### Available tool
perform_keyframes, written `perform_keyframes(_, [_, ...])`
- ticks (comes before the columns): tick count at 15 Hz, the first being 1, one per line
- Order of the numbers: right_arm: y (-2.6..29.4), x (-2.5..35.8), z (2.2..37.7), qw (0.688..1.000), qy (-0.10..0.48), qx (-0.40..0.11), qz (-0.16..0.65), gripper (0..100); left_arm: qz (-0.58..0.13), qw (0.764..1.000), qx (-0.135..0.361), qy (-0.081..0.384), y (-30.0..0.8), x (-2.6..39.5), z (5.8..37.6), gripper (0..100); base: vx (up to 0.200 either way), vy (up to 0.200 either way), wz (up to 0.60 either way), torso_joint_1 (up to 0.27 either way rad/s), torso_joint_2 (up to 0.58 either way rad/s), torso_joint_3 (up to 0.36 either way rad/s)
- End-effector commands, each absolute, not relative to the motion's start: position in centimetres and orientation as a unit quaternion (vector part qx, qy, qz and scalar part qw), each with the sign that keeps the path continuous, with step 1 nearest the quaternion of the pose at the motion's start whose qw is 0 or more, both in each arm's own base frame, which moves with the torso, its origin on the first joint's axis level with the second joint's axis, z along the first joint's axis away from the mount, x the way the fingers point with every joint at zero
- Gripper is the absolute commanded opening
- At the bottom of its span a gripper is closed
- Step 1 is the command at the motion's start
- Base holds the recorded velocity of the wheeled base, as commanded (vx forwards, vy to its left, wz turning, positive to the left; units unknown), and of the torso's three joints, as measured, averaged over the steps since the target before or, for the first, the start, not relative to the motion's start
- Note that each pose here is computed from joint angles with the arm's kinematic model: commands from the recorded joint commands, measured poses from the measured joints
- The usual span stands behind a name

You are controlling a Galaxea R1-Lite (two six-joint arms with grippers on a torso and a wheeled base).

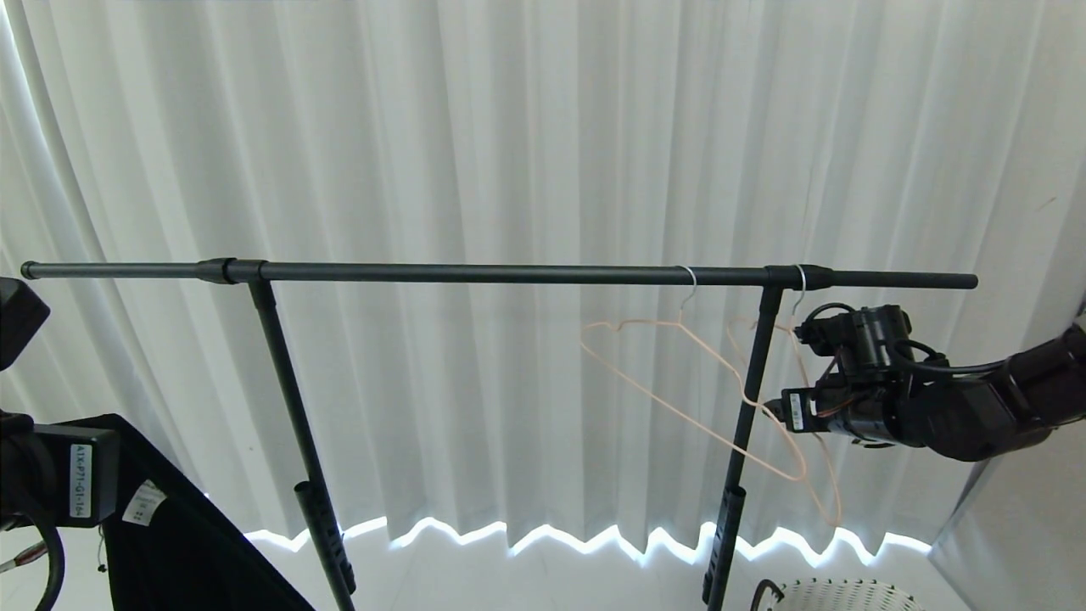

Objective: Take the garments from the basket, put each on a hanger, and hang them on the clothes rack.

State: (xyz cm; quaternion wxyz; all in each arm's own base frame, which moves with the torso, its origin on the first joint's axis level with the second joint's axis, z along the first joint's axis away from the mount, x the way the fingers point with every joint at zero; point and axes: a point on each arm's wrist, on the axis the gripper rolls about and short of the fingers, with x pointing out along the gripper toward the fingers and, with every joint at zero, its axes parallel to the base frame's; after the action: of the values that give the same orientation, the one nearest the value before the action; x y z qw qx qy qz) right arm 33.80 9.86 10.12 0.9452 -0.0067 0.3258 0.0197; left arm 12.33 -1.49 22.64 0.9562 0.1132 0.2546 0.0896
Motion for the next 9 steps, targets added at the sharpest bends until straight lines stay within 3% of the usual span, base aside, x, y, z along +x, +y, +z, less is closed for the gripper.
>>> perform_keyframes(1, [9.9,33.79,10.12,0.945,0.326,-0.007,0.02,0,0.09,0.956,0.113,0.254,-1.48,12.31,22.66,0,0.0,0.0,0.0,0.0,0.0,0.0])
perform_keyframes(9, [9.82,33.78,10.31,0.947,0.322,-0.002,0.015,0,0.09,0.957,0.112,0.251,-1.48,12.29,22.78,0,0.0,0.0,0.0,0.0,0.0,0.0])
